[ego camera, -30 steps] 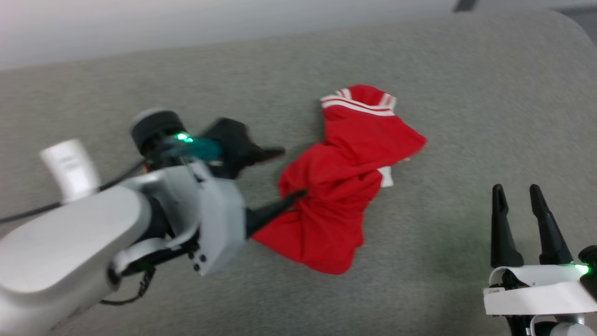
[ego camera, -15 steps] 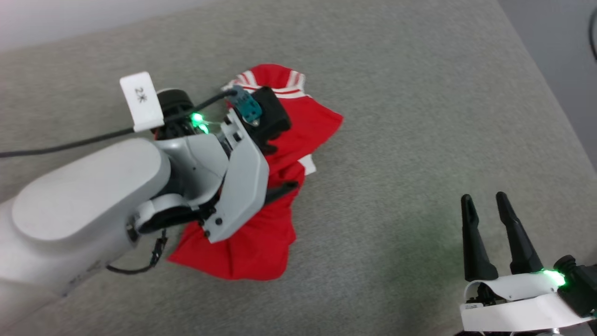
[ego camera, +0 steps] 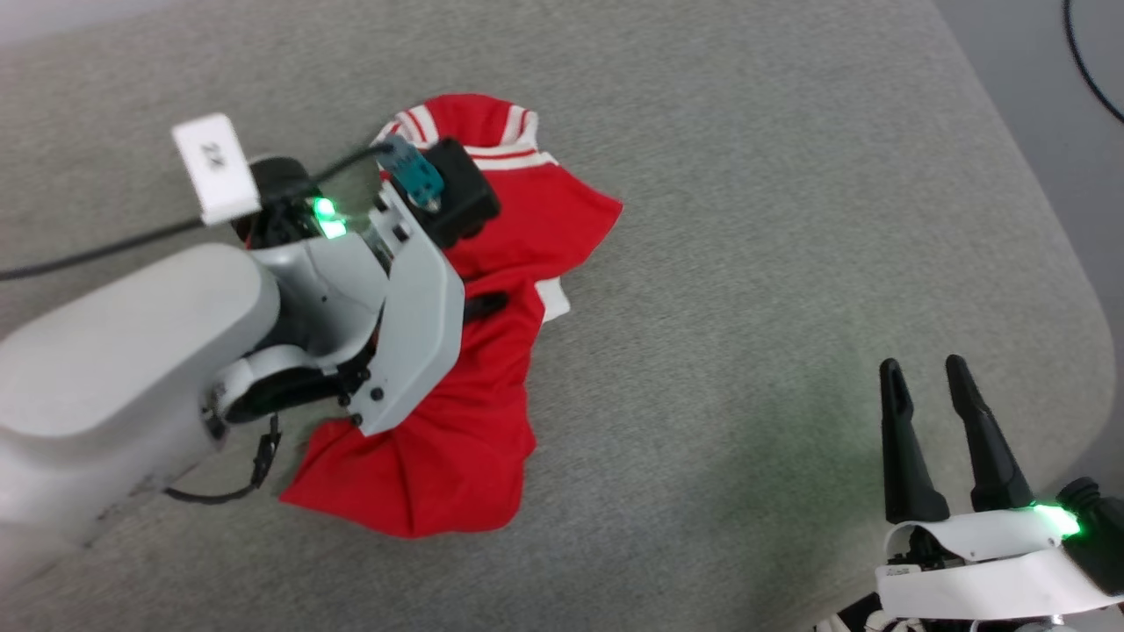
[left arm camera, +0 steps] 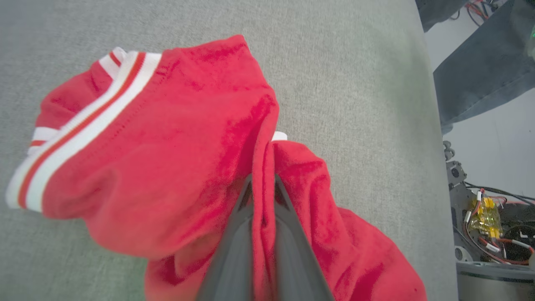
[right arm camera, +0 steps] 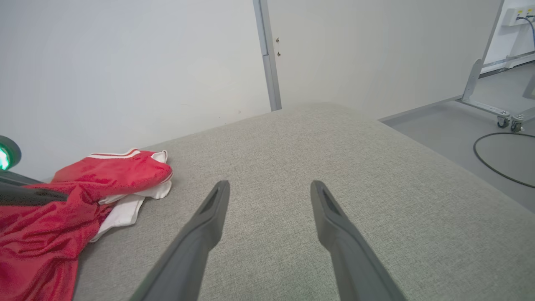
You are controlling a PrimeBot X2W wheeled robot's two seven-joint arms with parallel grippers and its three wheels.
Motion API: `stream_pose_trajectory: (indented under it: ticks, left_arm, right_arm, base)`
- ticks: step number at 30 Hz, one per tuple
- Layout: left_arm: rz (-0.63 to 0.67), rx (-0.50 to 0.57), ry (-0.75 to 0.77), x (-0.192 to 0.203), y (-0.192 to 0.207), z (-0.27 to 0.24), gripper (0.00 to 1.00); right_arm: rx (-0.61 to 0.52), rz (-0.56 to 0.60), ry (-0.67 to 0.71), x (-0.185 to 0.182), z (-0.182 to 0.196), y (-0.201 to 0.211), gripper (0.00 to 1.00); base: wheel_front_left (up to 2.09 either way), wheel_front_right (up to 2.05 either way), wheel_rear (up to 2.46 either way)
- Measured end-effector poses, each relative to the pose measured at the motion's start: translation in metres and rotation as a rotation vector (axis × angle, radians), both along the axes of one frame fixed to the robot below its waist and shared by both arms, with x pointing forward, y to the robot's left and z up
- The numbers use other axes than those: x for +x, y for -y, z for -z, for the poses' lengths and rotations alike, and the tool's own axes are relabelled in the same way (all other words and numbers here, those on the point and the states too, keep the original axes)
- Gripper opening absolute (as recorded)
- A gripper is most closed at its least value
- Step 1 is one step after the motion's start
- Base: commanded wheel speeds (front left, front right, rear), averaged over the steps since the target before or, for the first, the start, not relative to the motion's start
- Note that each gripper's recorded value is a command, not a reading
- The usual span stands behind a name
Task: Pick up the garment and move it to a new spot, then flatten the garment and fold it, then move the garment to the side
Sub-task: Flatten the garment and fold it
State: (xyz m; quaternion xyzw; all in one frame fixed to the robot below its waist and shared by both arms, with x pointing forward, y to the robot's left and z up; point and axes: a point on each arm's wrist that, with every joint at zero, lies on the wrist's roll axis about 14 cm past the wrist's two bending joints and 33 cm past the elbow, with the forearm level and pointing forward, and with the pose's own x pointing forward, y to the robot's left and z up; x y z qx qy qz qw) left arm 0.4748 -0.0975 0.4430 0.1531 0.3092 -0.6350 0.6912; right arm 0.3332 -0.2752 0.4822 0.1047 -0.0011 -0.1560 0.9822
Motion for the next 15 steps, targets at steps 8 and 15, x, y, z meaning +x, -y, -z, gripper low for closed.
stream_pose_trajectory:
  ticks: [8,15]
  left_arm:
    - [-0.209,-0.124,0.002,0.035,-0.048,-0.034,0.0]
    - [-0.511,-0.063,-0.003,0.069,-0.145,-0.018,0.0]
  right_arm:
    - [-0.019,-0.063,0.008,0.021,0.003,-0.011,1.0]
    - [-0.024,-0.147,0.044,0.044,-0.002,-0.032,1.0]
  base:
    - [0.0,0.0,0.0]
    - [0.0,0.0,0.0]
